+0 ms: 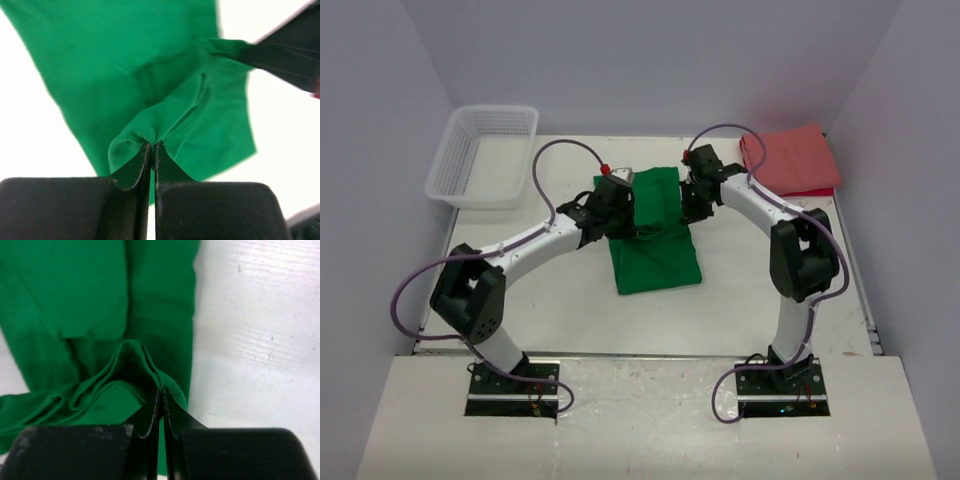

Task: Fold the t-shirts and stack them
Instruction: Fold the folded rectangular tshirt in 1/3 of the way

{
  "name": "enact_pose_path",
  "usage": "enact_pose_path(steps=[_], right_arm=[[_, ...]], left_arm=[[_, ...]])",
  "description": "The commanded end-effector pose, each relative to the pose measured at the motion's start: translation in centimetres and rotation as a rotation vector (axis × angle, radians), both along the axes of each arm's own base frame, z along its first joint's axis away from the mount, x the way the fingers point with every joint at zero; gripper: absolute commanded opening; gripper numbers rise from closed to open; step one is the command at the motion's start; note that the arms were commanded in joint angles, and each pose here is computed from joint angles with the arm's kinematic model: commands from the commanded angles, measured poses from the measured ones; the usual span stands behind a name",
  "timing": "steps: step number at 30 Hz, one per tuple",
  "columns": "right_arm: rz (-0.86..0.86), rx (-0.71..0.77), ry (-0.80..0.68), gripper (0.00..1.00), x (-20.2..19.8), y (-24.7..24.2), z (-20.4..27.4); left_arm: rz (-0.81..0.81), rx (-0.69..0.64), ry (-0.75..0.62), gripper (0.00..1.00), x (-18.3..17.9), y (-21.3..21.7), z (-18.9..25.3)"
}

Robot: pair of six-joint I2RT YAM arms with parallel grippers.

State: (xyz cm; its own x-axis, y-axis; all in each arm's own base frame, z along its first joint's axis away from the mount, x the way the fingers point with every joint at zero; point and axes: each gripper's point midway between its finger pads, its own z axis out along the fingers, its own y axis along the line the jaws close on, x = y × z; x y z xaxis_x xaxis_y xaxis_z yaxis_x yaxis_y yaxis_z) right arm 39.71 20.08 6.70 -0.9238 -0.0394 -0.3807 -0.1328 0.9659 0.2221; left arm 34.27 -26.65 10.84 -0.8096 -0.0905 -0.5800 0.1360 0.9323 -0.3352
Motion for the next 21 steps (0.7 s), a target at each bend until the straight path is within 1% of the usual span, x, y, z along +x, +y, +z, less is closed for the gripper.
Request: enact_pose_path(steps=[1, 4, 6, 7, 9, 10, 11, 12, 15, 16, 18, 21], right_arm=[[0.043, 0.025, -0.078, 0.0, -1.4, 0.9, 4.1], [0.046, -0.002, -0.071, 0.0, -2.7, 0.6, 3.9], [0.042, -0.002, -0.071, 0.0, -3.5, 0.5, 4.4], [0.046, -0.008, -0.056, 0.0, -4.4, 0.5, 4.0], [0.051, -0.005, -0.066, 0.0, -5.7, 1.0, 4.7], [0.051, -0.024, -0.06, 0.0, -6.6, 0.7, 4.2], [0.045, -0.02, -0.078, 0.0, -7.2, 0.7, 4.9], [0.049, -0.033, -0.063, 0.0, -8.4, 0.8, 4.3], [0.032, -0.023, -0.065, 0.0, -10.4, 0.7, 4.6], [0.028, -0.017, -0.078, 0.0, -10.6, 0.7, 4.8], [0.035, -0.01, -0.089, 0.0, -11.2, 0.7, 5.1], [0.044, -0.025, -0.101, 0.0, -10.6, 0.7, 5.0]], left_arm=[[0.006, -0.045, -0.05, 0.0, -1.9, -1.0, 3.5], [-0.008, -0.055, -0.048, 0.0, -3.7, -1.2, 4.3], [0.001, -0.063, -0.027, 0.0, -4.9, -1.0, 4.0], [-0.001, -0.085, -0.034, 0.0, -5.7, -1.2, 4.7], [0.001, -0.077, -0.01, 0.0, -7.2, -0.9, 4.0], [0.01, -0.1, -0.013, 0.0, -7.9, -0.8, 4.6], [0.015, -0.092, 0.005, 0.0, -8.8, -0.4, 3.8], [0.006, -0.092, 0.008, 0.0, -9.7, -0.5, 3.6], [0.032, -0.108, 0.02, 0.0, -11.7, 0.5, 3.5], [0.038, -0.09, 0.036, 0.0, -12.3, 1.1, 2.6], [0.056, -0.084, 0.033, 0.0, -12.7, 1.8, 2.1], [0.071, -0.061, 0.021, 0.0, -12.4, 2.3, 1.8]])
